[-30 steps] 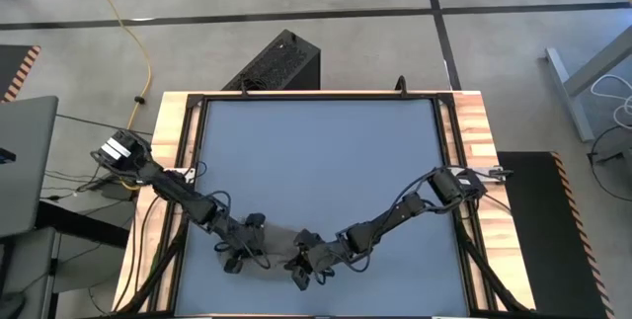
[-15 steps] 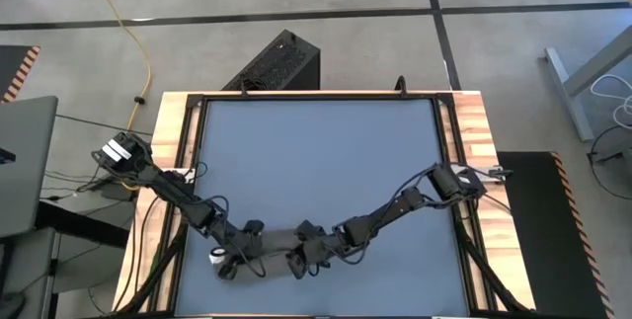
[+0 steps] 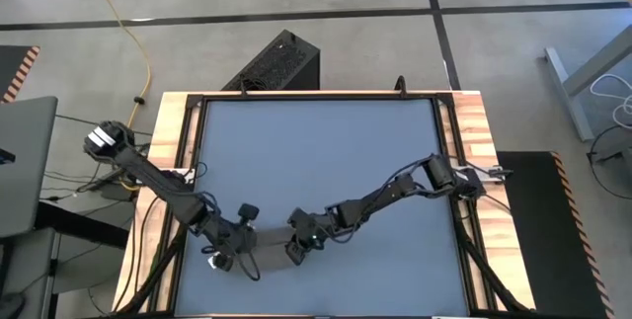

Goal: Roll towel into tight, uniform cylinder
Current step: Roll the gray towel

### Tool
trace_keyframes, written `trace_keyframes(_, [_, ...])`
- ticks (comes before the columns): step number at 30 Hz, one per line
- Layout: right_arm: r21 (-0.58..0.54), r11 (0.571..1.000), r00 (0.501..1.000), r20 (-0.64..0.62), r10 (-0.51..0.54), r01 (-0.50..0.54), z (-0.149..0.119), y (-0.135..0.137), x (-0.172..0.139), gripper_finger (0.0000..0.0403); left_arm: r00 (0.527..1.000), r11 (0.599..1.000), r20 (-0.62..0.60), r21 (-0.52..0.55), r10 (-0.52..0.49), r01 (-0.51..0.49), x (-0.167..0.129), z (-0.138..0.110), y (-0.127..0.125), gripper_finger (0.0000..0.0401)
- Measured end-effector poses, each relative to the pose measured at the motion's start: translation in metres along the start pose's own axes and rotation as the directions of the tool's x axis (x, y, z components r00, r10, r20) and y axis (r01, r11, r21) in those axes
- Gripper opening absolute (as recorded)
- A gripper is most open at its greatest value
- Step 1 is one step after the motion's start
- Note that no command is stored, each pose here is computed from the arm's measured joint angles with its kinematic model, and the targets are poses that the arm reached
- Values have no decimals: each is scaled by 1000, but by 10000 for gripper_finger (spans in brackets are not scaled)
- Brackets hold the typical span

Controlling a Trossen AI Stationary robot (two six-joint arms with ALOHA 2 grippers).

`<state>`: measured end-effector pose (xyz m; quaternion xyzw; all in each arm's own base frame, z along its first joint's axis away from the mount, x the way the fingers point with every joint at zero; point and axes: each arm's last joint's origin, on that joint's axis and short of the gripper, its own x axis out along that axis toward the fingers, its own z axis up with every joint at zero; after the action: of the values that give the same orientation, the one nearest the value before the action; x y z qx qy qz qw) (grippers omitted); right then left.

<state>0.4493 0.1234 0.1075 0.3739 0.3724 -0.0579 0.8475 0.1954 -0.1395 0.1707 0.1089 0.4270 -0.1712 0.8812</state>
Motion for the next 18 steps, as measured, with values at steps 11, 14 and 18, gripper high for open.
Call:
trace_keyframes(11, [-35,999,1000,5,-11,11,12,-11,1,34,967,995,243,-85,79,-60,-13,8,5,0])
trace_keyframes(14, [-38,999,1000,4,-10,10,12,-11,1,34,978,992,187,-109,89,-69,3,-1,3,0])
trace_keyframes(18, [-45,999,1000,3,-8,8,11,-10,1,34,986,986,128,-138,108,-90,18,-9,2,0])
